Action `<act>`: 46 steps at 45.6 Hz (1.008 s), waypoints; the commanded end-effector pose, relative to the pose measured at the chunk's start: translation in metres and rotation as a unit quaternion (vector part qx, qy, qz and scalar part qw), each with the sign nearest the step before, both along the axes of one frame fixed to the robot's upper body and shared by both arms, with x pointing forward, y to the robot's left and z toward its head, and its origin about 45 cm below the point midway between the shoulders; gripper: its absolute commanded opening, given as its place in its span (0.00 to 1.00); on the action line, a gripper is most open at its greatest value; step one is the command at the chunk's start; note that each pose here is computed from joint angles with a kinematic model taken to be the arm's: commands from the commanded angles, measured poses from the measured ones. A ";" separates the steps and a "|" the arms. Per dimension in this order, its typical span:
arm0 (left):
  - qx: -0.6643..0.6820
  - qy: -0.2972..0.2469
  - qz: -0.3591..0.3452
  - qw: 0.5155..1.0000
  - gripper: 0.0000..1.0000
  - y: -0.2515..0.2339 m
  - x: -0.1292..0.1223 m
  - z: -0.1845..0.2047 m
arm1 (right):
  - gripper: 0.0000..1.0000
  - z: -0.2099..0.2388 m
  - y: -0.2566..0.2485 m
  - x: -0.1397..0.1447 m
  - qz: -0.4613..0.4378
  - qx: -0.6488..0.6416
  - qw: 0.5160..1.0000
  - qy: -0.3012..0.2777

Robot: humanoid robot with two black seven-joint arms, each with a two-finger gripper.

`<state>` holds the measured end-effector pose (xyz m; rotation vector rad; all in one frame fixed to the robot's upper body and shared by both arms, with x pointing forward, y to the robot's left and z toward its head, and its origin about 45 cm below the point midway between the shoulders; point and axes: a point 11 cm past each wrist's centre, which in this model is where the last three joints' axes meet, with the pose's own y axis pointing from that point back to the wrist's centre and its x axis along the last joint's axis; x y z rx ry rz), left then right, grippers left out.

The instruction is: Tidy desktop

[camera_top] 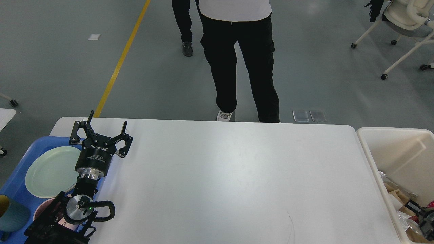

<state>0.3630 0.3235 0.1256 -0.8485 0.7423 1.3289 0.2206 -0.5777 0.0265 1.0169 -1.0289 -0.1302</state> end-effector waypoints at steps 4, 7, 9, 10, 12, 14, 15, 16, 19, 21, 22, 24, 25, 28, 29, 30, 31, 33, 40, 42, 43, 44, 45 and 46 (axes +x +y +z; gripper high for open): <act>0.000 0.000 0.000 1.000 0.96 0.000 0.000 0.000 | 1.00 0.000 0.000 0.001 0.000 0.000 1.000 -0.001; 0.000 0.000 0.000 1.000 0.96 0.000 0.000 0.000 | 1.00 0.002 -0.002 0.002 0.000 -0.003 1.000 -0.004; 0.000 0.000 0.000 1.000 0.96 0.000 0.000 0.000 | 1.00 0.004 -0.004 0.002 0.000 -0.005 1.000 -0.006; 0.000 0.000 0.000 1.000 0.96 0.000 0.000 0.000 | 1.00 0.005 -0.005 0.002 -0.002 -0.006 1.000 -0.007; 0.000 0.000 0.000 1.000 0.96 0.000 0.000 0.000 | 1.00 0.011 -0.007 0.009 -0.018 0.005 0.999 -0.030; 0.000 -0.001 0.000 1.000 0.96 0.000 0.000 0.000 | 1.00 0.019 -0.007 0.021 -0.044 0.021 0.997 -0.065; 0.000 0.000 0.000 1.000 0.96 0.000 0.000 0.000 | 1.00 0.026 -0.008 0.030 -0.061 0.032 0.993 -0.091; 0.000 0.000 0.000 1.000 0.96 0.000 0.000 0.000 | 1.00 0.032 -0.010 0.036 -0.081 0.044 0.989 -0.116; 0.000 0.000 0.000 1.000 0.96 0.000 0.000 0.000 | 1.00 0.050 -0.019 0.050 -0.151 0.084 0.965 -0.196; 0.000 0.000 0.000 1.000 0.96 0.000 0.000 0.000 | 1.00 0.057 -0.020 0.058 -0.198 0.117 0.941 -0.248; 0.000 0.000 0.000 1.000 0.96 0.000 0.000 0.000 | 1.00 0.060 -0.019 0.062 -0.220 0.135 0.928 -0.270; 0.000 0.000 0.000 1.000 0.96 0.000 0.000 0.000 | 1.00 0.068 -0.017 0.073 -0.254 0.170 0.899 -0.313; 0.000 -0.001 0.000 1.000 0.96 0.000 0.001 0.001 | 1.00 0.070 -0.013 0.080 -0.270 0.190 0.883 -0.333; 0.000 0.000 0.000 1.000 0.96 0.000 0.000 0.000 | 1.00 0.078 -0.001 0.100 -0.303 0.254 0.836 -0.380; 0.000 0.000 0.000 1.000 0.96 0.000 0.000 0.000 | 1.00 0.082 0.003 0.106 -0.312 0.275 0.820 -0.393; 0.000 0.000 0.000 1.000 0.96 0.000 0.000 0.000 | 1.00 0.087 0.004 0.110 -0.319 0.293 0.806 -0.404; 0.000 0.000 0.000 1.000 0.96 0.000 0.000 0.000 | 1.00 0.090 0.007 0.115 -0.324 0.313 0.791 -0.414; 0.000 0.000 0.000 1.000 0.96 0.000 0.000 0.000 | 1.00 0.096 0.018 0.124 -0.330 0.356 0.763 -0.426; 0.000 0.000 0.000 1.000 0.96 0.000 0.000 0.000 | 1.00 0.115 0.056 0.146 -0.342 0.482 0.662 -0.460; 0.000 0.000 0.000 1.000 0.96 0.000 0.000 0.000 | 1.00 0.121 0.065 0.149 -0.345 0.516 0.628 -0.470; 0.000 -0.001 0.000 1.000 0.96 0.000 0.001 0.001 | 1.00 0.123 0.070 0.150 -0.345 0.531 0.613 -0.473; 0.000 0.000 0.000 1.000 0.96 0.000 0.000 0.000 | 1.00 0.123 0.072 0.147 -0.347 0.541 0.600 -0.475; 0.000 0.000 0.000 1.000 0.96 0.000 0.000 0.000 | 1.00 0.122 0.075 0.144 -0.352 0.550 0.588 -0.477; 0.000 0.000 0.000 1.000 0.96 0.000 0.000 0.000 | 1.00 0.118 0.079 0.141 -0.357 0.560 0.577 -0.477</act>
